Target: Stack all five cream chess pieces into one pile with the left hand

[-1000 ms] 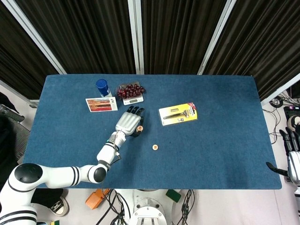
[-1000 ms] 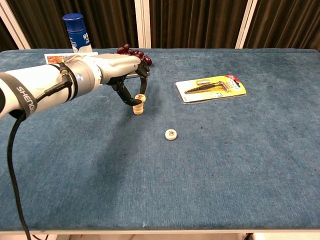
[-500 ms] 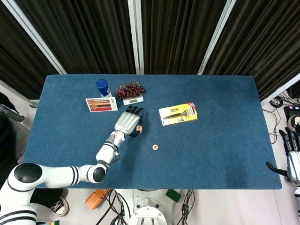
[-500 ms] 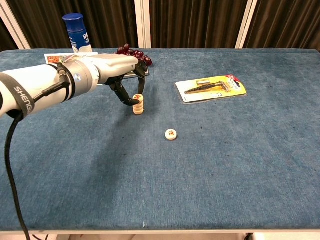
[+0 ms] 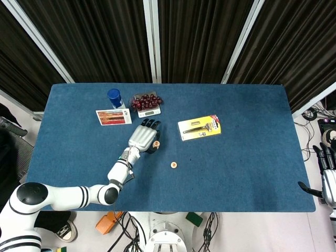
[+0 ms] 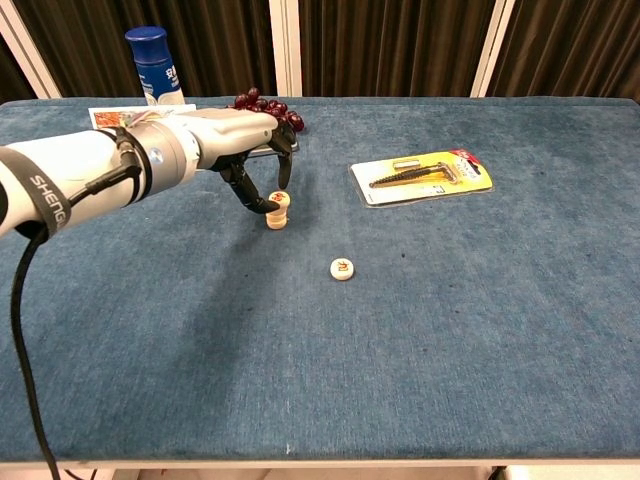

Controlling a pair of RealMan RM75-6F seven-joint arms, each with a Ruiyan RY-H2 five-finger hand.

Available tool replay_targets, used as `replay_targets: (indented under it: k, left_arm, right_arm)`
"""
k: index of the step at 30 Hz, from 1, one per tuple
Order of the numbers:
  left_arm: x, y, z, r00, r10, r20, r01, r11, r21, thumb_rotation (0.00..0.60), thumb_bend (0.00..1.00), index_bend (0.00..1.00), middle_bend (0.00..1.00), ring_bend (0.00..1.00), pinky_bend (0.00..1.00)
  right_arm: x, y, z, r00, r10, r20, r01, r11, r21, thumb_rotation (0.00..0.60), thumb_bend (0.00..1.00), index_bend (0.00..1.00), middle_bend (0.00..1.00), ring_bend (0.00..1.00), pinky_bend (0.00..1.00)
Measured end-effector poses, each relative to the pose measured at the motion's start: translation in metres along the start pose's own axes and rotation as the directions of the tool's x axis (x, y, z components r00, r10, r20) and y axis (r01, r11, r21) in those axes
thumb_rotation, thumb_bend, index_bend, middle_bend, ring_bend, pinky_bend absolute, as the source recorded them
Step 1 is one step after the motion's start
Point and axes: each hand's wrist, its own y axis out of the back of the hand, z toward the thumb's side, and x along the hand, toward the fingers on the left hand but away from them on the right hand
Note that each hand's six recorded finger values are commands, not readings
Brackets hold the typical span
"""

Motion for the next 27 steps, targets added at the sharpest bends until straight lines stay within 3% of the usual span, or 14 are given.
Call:
replay_targets:
  k: [8,14,22,27]
  left_arm:
    - [-0.006,0.006,0.005,0.999,0.023,0.025,-0.022,1.000,-0.005,0.600,0.30,0.42,0.05,0.00,0.00]
    - [-0.022,0.008,0.024,0.992,0.055,0.110,-0.058,0.998,0.025,0.600,0.30,0.42,0.05,0.00,0.00]
    - [-0.041,-0.016,0.066,0.971,0.041,0.236,-0.062,0.995,0.082,0.600,0.30,0.42,0.04,0.00,0.00]
    - [-0.039,-0.026,0.079,0.968,0.029,0.249,-0.057,0.992,0.108,0.600,0.30,0.42,0.04,0.00,0.00]
  right_arm:
    - [0.000,0.001,0.000,1.000,-0.004,-0.002,0.004,1.000,-0.002,0.600,0.15,0.00,0.02,0.00,0.04]
    - [-0.001,-0.001,0.003,1.000,0.000,-0.011,0.000,1.000,-0.001,0.600,0.15,0.00,0.02,0.00,0.04]
    - [0.001,0.000,0.002,1.000,-0.004,-0.010,0.004,1.000,0.000,0.600,0.15,0.00,0.02,0.00,0.04]
    - [0.003,0.000,0.001,1.000,-0.006,-0.009,0.006,1.000,-0.003,0.600,0.15,0.00,0.02,0.00,0.04]
